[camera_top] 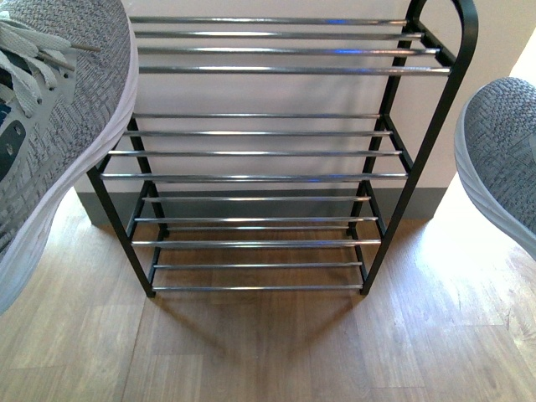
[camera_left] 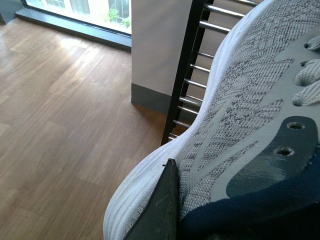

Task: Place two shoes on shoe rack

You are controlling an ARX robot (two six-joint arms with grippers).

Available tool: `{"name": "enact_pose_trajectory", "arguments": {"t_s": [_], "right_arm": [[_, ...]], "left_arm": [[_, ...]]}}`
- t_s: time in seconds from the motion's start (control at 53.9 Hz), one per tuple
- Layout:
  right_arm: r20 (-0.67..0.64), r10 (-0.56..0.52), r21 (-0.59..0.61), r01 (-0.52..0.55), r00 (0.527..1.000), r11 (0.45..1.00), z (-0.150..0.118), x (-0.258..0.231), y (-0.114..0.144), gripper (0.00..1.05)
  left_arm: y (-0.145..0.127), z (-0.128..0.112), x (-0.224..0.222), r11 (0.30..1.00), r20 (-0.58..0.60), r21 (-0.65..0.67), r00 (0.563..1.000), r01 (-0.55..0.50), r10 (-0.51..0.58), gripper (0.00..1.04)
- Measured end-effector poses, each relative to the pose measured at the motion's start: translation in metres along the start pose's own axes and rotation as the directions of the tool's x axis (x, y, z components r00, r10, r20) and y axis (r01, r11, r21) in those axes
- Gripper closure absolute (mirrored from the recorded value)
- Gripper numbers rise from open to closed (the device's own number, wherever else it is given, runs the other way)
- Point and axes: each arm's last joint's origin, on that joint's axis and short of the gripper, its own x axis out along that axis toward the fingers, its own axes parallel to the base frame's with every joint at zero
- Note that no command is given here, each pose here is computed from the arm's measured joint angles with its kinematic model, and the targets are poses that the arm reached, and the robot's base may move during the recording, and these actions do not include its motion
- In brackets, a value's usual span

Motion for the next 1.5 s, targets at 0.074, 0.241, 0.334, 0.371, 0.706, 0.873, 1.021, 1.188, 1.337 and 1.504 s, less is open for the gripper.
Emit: {"name": "enact_pose_trajectory", "arguments": {"t_s": [0.074,0.241,0.334,0.371,0.706,0.873,1.021,1.188,1.337,1.504], "right_arm": [[0.000,0.000,0.000,0.000,1.000,1.000,0.000,0.000,0.000,1.04],[0.000,0.000,0.000,0.000,1.000,1.000,0.000,0.000,0.000,1.04],[0.001,0.001,0.000,-0.001,1.000,1.000,0.000,0.000,0.000,1.04],[0.001,0.001,0.000,-0.001,1.000,1.000,0.000,0.000,0.000,1.04],[0.340,0.058,-0.242,0.028,0.939,0.970,0.048,-0.001,0.026,1.04],[0.263,0.154,-0.205,-0.100,0.953,0.974,0.097,0.013,0.082,1.04],[0.168,0.170,-0.081,-0.158,0.971,0.984,0.126,0.045,0.139,1.04],[0.104,0.076,0.054,-0.082,0.992,0.995,0.135,0.086,0.180,1.04],[0.090,0.005,0.097,-0.014,0.996,0.995,0.133,0.112,0.195,1.04],[0.033,-0.072,0.132,0.067,0.997,0.989,0.130,0.153,0.202,1.04]], "left_arm": [[0.000,0.000,0.000,1.000,0.000,0.000,1.000,0.000,0.000,1.03],[0.000,0.000,0.000,1.000,0.000,0.000,1.000,-0.001,0.001,1.03],[0.000,0.000,0.000,1.000,0.000,0.000,1.000,-0.001,0.001,1.03],[0.000,0.000,0.000,1.000,0.000,0.000,1.000,-0.001,0.001,1.03],[0.000,0.000,0.000,1.000,0.000,0.000,1.000,0.000,0.000,1.03],[0.000,0.000,0.000,1.000,0.000,0.000,1.000,0.000,0.000,1.03],[0.000,0.000,0.000,1.000,0.000,0.000,1.000,0.000,0.000,1.03],[0.000,0.000,0.000,1.000,0.000,0.000,1.000,0.000,0.000,1.03],[0.000,0.000,0.000,1.000,0.000,0.000,1.000,0.000,0.000,1.03],[0.000,0.000,0.000,1.000,0.000,0.000,1.000,0.000,0.000,1.03]]}}
